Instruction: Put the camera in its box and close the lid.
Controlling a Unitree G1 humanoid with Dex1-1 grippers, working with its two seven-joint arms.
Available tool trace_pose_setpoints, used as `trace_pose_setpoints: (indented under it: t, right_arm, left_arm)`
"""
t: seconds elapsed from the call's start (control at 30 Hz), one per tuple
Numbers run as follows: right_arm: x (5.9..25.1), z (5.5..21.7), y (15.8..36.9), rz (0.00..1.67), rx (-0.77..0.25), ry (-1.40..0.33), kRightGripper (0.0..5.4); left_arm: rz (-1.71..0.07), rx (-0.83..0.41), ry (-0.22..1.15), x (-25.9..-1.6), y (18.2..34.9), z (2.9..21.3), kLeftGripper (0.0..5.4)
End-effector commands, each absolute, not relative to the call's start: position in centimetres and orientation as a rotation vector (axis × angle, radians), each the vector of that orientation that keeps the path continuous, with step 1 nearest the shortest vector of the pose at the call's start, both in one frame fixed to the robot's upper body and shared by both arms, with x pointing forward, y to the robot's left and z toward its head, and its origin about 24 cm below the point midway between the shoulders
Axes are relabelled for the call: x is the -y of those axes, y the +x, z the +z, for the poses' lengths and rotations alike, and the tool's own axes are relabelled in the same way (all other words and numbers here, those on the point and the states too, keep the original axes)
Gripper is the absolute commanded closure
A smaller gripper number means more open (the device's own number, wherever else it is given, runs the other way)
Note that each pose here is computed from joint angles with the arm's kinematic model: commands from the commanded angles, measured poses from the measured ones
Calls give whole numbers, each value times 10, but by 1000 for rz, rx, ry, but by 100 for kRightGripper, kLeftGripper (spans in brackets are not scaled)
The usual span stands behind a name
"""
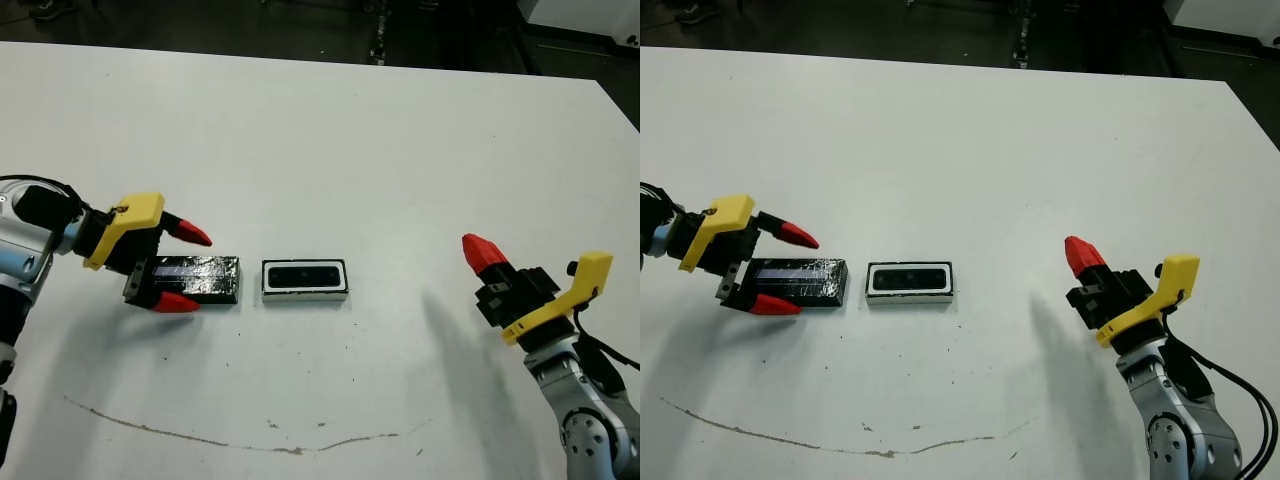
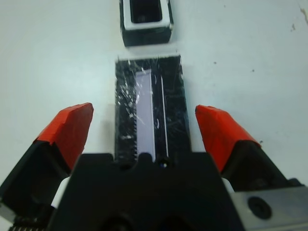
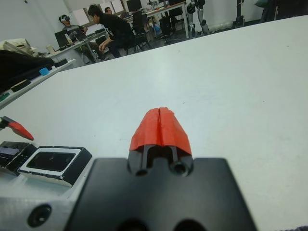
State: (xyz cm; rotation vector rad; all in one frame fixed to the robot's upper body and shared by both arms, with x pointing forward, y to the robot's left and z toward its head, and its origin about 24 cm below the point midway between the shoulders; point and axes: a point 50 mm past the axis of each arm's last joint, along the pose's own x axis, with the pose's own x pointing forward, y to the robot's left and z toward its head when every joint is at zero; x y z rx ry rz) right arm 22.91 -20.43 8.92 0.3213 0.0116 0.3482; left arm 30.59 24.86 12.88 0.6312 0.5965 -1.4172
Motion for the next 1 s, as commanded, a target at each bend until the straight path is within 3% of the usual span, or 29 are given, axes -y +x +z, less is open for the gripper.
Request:
trace_pose_setpoints:
  t: [0.03, 0.2, 0.67, 0.83, 1.0]
  right_arm:
    - [209, 89, 227, 335, -16, 313, 538]
    - [209, 88, 228, 342, -14, 321, 540]
    - [209, 87, 228, 352, -11, 322, 540]
    - [208, 87, 228, 355, -14, 324, 540]
    - [208, 87, 228, 352, -20, 325, 540]
  left_arm:
    - [-1404, -634, 666, -250, 307, 132, 0]
    - [-1324, -655, 699, -250, 306, 130, 23]
    - [-1254, -633, 747, -249, 300, 127, 224]
    - [-1260, -607, 746, -250, 299, 128, 224]
    - [-1243, -585, 662, -251, 301, 134, 224]
